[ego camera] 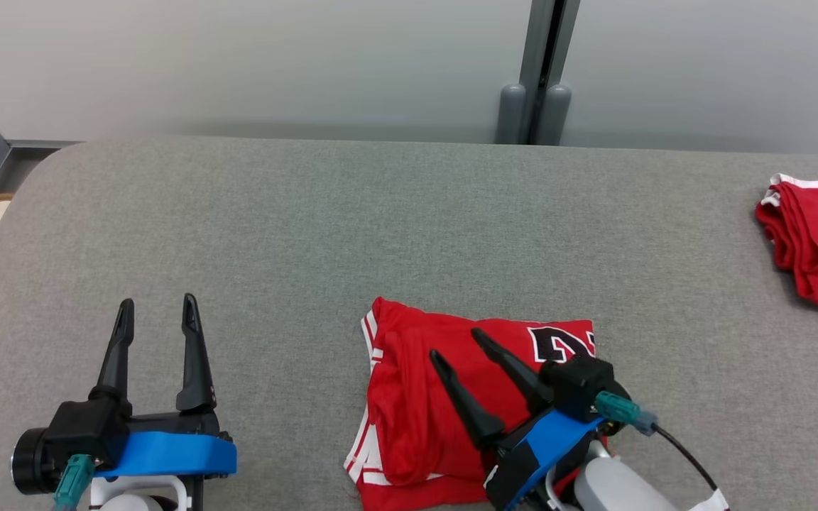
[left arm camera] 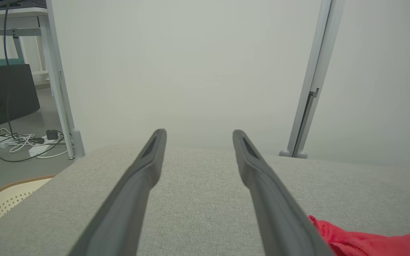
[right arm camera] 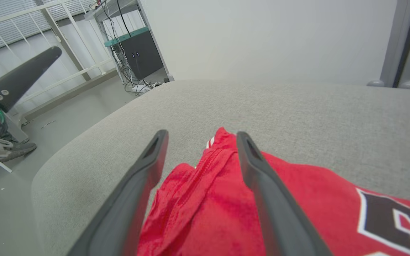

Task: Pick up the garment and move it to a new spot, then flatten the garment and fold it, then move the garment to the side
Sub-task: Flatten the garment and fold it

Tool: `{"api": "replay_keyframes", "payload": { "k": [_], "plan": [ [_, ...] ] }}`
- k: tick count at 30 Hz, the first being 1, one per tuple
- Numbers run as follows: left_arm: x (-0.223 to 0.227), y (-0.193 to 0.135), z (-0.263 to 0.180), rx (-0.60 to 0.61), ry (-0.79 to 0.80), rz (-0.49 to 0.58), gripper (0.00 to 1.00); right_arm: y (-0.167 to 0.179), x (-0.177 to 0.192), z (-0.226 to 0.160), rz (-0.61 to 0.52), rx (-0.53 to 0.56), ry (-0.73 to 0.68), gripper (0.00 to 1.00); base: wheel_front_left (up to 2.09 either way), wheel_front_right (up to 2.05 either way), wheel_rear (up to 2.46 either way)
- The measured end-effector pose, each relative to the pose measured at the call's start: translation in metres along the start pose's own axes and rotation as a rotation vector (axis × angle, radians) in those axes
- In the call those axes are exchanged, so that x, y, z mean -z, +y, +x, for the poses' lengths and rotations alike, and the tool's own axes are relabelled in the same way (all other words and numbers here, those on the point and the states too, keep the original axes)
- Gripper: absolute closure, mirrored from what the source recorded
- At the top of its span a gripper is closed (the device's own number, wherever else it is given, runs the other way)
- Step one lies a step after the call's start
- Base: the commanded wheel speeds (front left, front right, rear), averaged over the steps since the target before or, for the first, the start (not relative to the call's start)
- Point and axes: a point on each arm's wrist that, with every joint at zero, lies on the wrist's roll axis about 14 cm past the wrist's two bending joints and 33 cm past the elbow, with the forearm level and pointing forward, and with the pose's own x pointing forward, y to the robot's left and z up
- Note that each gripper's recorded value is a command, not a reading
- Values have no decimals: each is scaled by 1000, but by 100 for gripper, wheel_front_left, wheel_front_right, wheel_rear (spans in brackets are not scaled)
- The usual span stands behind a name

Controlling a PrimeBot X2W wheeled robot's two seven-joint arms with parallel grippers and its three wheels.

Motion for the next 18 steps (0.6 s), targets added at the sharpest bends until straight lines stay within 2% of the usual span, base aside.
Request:
{"api": "replay_keyframes", "payload": {
  "k": [9,13,18],
  "plan": [
    [-3,-17,0,47,-9,-17,0,-54,-65,-24,-121,183,-200,0,0,0,0],
    [-5,-23,0,61,-16,-19,0,-79,-86,-51,-173,289,-268,0,0,0,0],
    [2,-27,-9,76,8,-15,0,-102,-93,-91,-205,411,-302,0,0,0,0]
  ]
}}
